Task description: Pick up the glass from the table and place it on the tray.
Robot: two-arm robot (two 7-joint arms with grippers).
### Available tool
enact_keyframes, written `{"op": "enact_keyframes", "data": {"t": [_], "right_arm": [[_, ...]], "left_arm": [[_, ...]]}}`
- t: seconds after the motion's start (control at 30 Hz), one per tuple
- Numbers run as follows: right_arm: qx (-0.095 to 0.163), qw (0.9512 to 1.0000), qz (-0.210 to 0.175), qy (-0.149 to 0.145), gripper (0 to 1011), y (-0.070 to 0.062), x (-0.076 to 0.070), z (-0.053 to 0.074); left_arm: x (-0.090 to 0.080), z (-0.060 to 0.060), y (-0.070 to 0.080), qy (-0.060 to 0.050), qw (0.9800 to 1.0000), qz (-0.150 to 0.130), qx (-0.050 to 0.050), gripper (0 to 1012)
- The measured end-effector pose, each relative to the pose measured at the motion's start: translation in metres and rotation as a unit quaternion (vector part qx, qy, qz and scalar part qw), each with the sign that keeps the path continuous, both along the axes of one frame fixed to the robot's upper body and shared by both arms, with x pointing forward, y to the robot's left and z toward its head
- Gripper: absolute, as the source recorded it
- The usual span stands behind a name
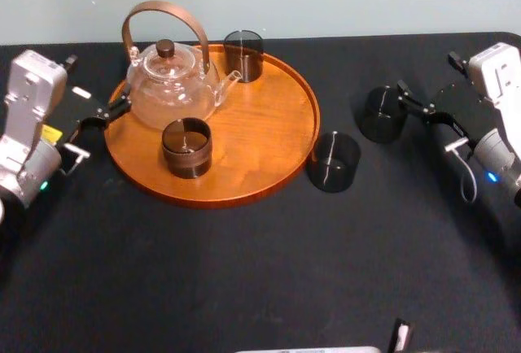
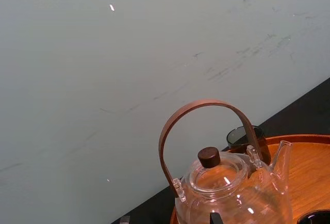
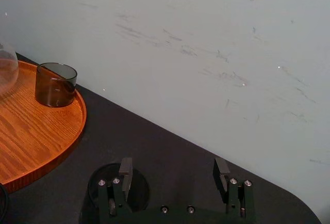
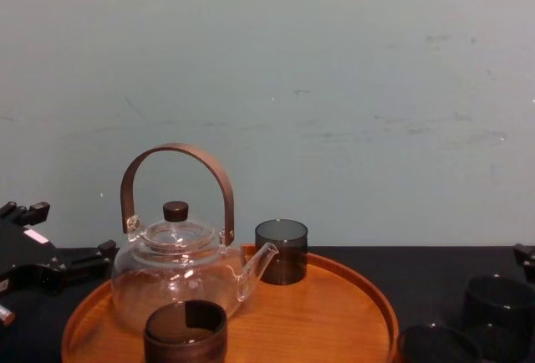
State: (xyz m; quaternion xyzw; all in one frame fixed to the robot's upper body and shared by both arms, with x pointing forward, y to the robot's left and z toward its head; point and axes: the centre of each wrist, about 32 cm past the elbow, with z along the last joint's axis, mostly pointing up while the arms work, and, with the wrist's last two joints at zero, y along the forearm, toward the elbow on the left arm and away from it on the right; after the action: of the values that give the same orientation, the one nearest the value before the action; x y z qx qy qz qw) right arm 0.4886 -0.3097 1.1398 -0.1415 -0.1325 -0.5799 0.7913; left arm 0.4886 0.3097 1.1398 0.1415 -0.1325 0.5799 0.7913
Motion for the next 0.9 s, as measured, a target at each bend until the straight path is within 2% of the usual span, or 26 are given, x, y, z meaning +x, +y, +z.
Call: {"op": "enact_keyframes", "data": {"t": [0.27, 0.4, 0.6, 0.9], "right_arm": [[0.000, 1.0000, 0.000, 0.000, 1002, 0.000, 0.000, 0.000], [0.019, 0.9998, 0.009, 0.005, 1002, -0.002, -0.002, 0.002], [0.050, 0.9978, 0.040, 0.018, 1002, -0.001, -0.014, 0.005], [0.071, 0.9932, 0.085, 0.034, 1002, 0.010, -0.035, 0.006]], "left_arm": [[0.000, 0.000, 0.000, 0.000, 1.0000, 0.000, 0.000, 1001], [0.000, 0.000, 0.000, 0.000, 1.0000, 0.000, 0.000, 1001], [0.000, 0.000, 0.000, 0.000, 1.0000, 0.000, 0.000, 1001], [0.000, 0.000, 0.000, 0.000, 1.0000, 0.000, 0.000, 1001]]}}
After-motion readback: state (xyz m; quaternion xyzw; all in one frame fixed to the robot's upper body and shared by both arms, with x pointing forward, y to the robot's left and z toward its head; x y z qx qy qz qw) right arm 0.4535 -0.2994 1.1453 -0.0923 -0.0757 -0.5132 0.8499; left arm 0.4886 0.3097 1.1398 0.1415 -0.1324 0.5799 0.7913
